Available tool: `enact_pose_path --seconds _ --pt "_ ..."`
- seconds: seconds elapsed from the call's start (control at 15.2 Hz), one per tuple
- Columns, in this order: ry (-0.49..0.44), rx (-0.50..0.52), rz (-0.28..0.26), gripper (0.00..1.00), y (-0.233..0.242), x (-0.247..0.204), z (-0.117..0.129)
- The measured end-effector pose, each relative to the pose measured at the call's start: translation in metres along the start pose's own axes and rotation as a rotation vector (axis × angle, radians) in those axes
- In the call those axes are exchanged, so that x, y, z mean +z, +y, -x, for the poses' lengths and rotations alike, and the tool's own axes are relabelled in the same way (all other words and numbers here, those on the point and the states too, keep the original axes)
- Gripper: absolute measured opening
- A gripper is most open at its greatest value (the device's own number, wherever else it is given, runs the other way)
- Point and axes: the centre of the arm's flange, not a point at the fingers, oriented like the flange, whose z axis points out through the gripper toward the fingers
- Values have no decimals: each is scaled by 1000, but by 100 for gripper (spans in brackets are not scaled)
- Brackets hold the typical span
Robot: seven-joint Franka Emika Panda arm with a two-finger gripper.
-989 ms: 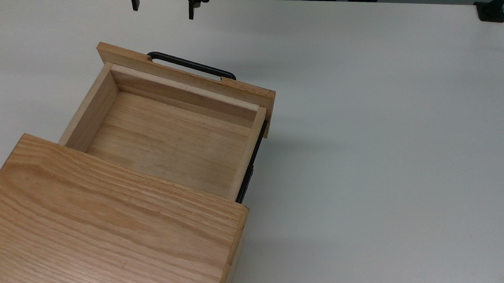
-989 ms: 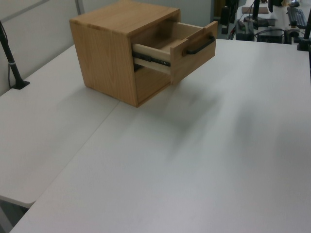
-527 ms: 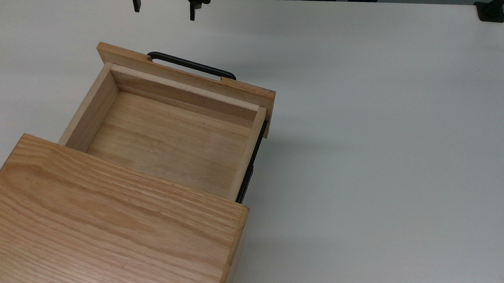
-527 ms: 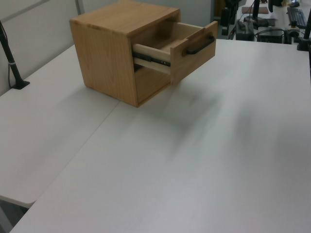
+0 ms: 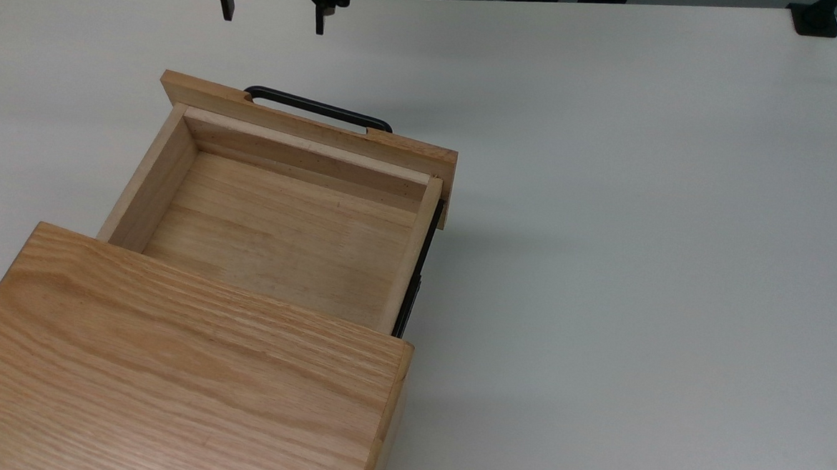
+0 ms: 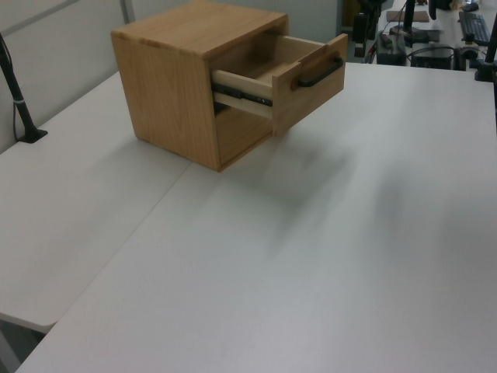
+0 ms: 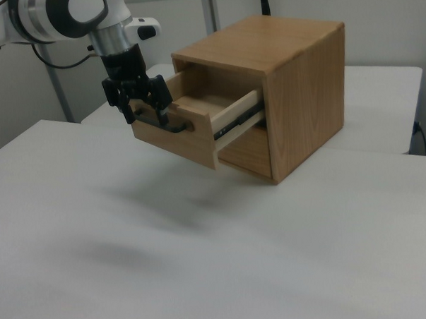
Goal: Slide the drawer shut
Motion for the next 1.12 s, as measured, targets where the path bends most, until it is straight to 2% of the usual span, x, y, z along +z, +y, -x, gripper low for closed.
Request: enact_pose_path --seconds 0.2,0.4,0.53,0.92,0.99,1.12 --pt "-2 -19 0 100 0 1 0" --pt "-22 -148 -2 100 -1 8 2" --pt "-45 -192 -6 100 -2 12 4" --pt "-72 -195 -13 98 -23 24 4" --pt "-75 -188 -23 89 -28 26 4" --pt "-77 -144 -59 65 -34 28 4"
